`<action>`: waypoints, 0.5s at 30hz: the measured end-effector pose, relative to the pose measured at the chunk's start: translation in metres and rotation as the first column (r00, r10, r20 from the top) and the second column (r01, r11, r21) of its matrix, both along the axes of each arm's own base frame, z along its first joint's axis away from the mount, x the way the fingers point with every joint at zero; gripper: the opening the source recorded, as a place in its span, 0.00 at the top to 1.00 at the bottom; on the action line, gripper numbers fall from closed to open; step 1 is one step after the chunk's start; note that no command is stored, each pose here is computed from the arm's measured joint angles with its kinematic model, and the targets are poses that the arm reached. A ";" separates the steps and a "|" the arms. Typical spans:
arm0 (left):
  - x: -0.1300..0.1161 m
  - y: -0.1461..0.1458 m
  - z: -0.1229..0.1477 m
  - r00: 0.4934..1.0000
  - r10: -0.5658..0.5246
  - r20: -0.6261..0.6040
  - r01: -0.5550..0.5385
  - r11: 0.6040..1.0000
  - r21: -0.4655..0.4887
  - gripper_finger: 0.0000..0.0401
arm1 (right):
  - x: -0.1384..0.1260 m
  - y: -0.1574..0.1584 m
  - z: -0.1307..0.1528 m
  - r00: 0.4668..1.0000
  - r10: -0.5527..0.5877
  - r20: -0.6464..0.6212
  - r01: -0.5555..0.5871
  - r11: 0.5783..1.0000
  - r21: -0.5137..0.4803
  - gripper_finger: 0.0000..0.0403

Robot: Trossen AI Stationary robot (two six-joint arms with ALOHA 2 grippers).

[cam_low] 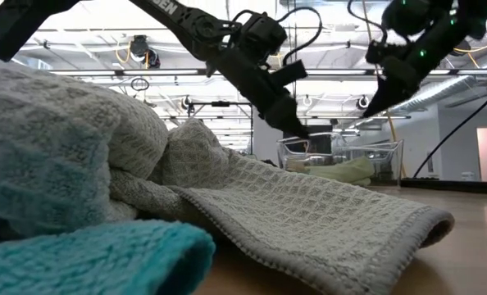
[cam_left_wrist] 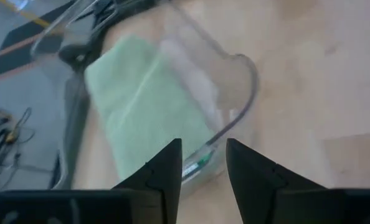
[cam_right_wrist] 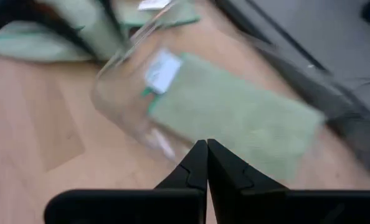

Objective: Fold microfiber towels
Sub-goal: Adjust the transparent bin

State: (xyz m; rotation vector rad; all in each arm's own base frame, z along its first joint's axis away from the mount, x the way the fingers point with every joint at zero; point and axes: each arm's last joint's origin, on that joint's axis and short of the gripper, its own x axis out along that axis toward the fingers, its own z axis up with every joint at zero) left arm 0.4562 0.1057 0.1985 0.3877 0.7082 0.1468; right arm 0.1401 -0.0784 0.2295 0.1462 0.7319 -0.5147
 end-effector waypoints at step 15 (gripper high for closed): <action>-0.041 0.030 0.042 0.972 0.212 -0.099 -0.211 0.977 0.017 0.69 | -0.002 -0.011 -0.034 0.962 -0.261 -0.075 0.237 0.942 -0.235 1.00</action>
